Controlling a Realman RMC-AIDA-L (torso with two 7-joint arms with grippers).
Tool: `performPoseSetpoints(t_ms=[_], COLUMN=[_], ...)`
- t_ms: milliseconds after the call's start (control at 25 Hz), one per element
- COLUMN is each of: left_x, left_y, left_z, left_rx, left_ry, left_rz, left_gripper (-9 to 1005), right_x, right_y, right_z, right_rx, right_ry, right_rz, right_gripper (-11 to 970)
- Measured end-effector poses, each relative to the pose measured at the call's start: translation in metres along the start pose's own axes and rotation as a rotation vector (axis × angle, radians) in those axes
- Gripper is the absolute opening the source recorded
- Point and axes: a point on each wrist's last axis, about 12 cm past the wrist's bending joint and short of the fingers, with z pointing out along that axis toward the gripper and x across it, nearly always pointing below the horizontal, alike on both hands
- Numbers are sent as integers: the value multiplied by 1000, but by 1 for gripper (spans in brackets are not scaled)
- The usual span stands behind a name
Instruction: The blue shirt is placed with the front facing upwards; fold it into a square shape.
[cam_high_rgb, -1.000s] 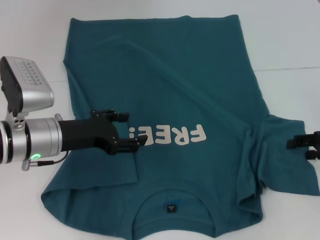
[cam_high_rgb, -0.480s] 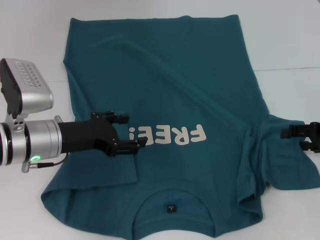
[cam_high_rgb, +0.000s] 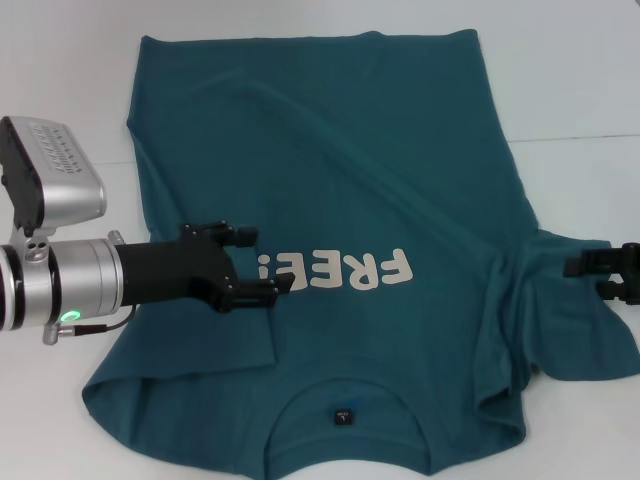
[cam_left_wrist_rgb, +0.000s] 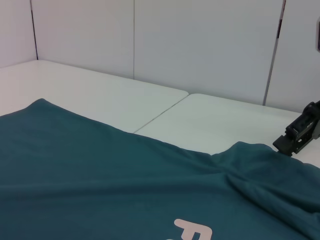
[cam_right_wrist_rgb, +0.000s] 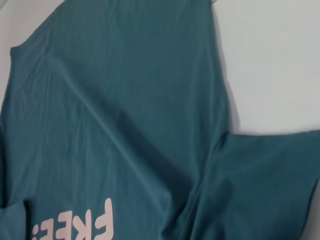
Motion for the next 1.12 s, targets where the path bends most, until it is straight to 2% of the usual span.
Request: performPoseSetpoints(t_ms=[80,320,720,960,1120], left_x=[0,-1,-2,-4,-6], left_y=[0,1,1,3,4], left_z=[0,0,-1,-1,-1], left_rx=[-1,-5,-10,-13,-15], left_ry=[-1,-5,-8,-12,-15], left_rz=[0,0,4,4,3], left_gripper=[839,839,839,839,839], right_x=[0,-1,-5,-11,-17], right_y=[0,0,2,9,11], right_z=[-1,-1,-5,-6,-8], right_rx=[-1,9,14,5,16], right_ry=[2,12,3,0,-6], right_rz=[-5,-74,-118,-138,-147], right_gripper=[771,544,328,98,19])
